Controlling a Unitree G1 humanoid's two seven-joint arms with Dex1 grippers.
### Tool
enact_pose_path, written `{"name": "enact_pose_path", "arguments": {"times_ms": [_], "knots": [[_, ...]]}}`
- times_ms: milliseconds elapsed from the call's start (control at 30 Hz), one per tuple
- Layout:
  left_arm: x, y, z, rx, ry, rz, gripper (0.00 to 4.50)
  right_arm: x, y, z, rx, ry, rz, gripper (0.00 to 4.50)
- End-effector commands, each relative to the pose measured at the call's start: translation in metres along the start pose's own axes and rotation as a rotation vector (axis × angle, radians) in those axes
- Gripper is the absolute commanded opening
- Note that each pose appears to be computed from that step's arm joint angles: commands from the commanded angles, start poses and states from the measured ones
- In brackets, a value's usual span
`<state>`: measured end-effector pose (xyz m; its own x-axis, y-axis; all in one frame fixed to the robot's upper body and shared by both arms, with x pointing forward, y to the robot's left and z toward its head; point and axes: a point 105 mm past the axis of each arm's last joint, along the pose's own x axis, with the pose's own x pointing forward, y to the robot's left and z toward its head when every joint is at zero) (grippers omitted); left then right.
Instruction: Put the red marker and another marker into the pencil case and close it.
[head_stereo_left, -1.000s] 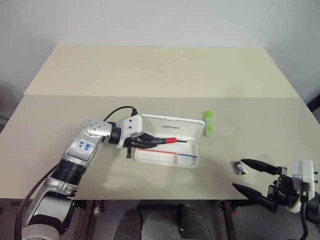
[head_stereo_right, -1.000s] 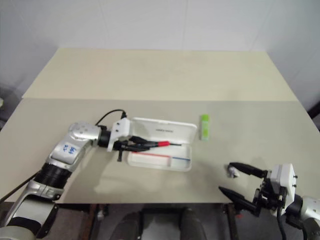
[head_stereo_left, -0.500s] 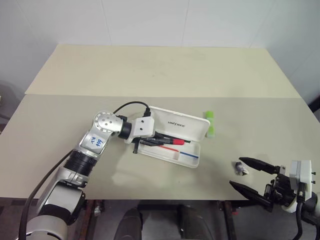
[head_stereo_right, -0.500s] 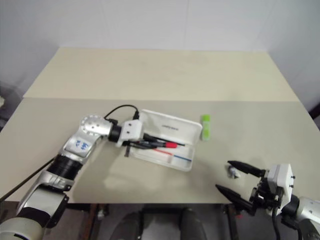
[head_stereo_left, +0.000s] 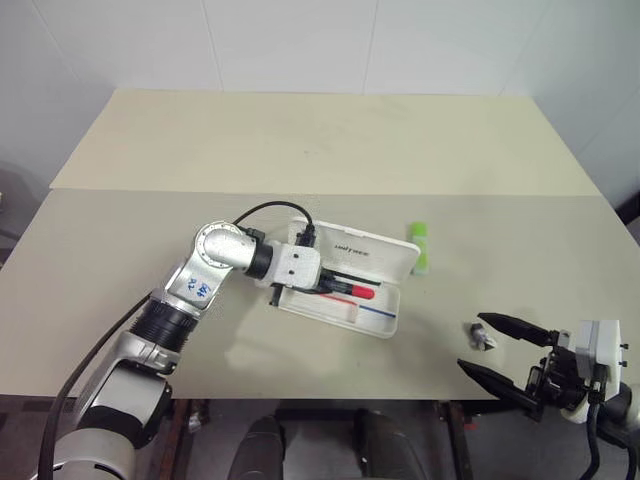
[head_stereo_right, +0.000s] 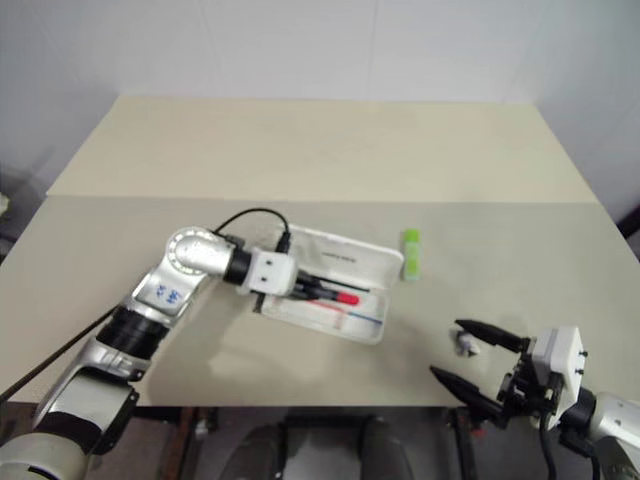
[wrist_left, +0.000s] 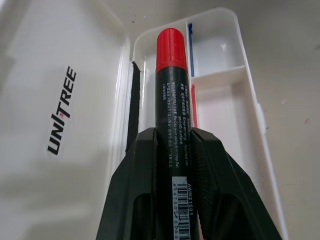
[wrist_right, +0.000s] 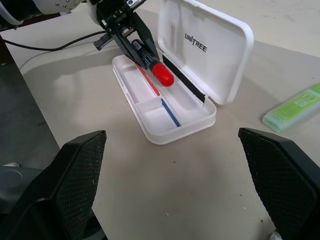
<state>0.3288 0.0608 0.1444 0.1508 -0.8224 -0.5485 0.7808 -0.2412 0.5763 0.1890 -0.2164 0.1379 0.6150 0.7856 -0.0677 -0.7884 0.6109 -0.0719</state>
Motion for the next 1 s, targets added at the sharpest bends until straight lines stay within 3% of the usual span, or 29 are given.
{"name": "enact_pose_path", "arguments": {"times_ms": [33, 233, 267, 600, 1000], "knots": [[0.000, 0.011, 0.010, 0.063, -0.015, 0.051, 0.60, 0.000, 0.000, 0.000, -0.007, -0.014, -0.006, 4.50], [0.004, 0.016, 0.010, 0.070, -0.012, 0.075, 0.60, 0.002, 0.000, -0.001, -0.006, -0.014, -0.012, 4.50], [0.004, 0.016, 0.011, 0.069, -0.021, 0.077, 1.16, 0.003, 0.000, -0.001, -0.006, -0.014, -0.012, 4.50], [0.005, 0.013, 0.023, 0.073, -0.065, 0.075, 4.21, 0.002, -0.003, -0.001, -0.004, -0.012, -0.023, 4.50], [-0.022, 0.001, 0.082, -0.062, -0.223, 0.097, 4.21, 0.004, -0.005, 0.002, -0.004, -0.011, 0.003, 4.50]]}}
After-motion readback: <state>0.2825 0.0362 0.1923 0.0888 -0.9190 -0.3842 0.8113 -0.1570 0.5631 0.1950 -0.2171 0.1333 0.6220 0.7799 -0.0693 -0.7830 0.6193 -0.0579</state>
